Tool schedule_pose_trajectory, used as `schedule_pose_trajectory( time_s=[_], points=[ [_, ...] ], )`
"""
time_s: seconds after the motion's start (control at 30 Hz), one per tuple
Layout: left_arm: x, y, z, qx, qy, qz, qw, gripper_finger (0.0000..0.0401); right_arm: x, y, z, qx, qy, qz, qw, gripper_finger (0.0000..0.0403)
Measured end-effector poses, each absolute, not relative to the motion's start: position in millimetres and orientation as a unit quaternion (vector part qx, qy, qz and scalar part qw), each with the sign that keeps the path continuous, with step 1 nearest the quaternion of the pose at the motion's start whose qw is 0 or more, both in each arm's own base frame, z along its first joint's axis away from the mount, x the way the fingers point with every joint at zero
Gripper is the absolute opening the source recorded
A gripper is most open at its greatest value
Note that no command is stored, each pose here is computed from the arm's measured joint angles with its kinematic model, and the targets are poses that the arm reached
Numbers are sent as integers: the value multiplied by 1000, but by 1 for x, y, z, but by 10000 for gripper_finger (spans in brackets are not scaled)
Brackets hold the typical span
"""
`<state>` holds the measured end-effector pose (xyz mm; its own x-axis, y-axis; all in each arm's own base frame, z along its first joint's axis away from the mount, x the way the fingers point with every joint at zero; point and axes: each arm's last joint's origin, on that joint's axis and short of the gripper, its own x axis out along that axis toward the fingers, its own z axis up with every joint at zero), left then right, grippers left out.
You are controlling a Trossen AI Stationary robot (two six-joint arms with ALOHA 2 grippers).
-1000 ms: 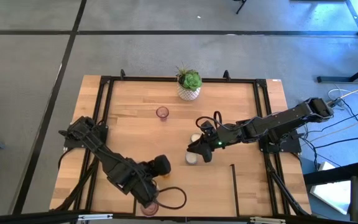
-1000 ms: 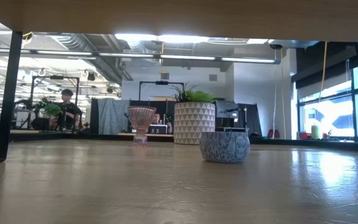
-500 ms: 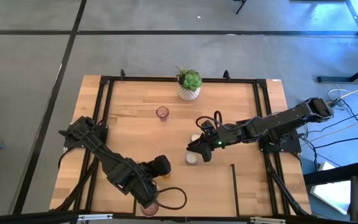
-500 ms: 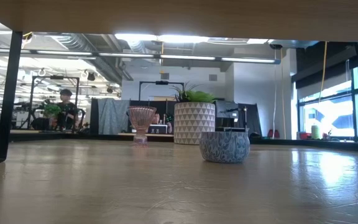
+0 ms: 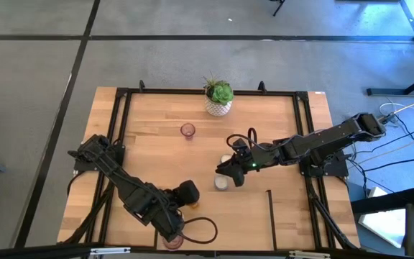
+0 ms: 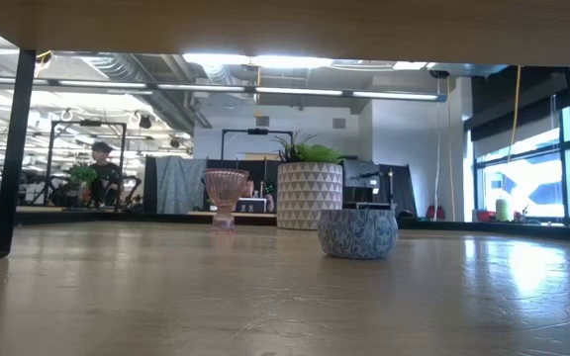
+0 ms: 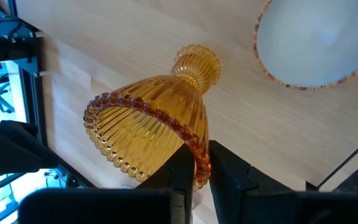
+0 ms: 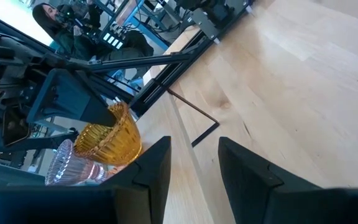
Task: Pick & Place candle stick holders
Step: Put the yellow candle holder on the shelf
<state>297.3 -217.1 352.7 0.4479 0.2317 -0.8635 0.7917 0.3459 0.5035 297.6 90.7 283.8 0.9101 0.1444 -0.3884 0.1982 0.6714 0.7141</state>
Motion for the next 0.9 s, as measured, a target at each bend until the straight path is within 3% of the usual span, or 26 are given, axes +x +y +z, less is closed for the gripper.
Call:
schedule_pose_trajectory(
  time_s=[0.33, 0.9],
  points=[
    [297, -217, 353, 529, 481, -209, 667, 42, 298, 90, 284, 404, 207, -23, 891, 138],
    [299, -217, 354, 527, 475, -180, 681, 105, 298, 90, 284, 402, 203, -30, 892, 138]
  ],
)
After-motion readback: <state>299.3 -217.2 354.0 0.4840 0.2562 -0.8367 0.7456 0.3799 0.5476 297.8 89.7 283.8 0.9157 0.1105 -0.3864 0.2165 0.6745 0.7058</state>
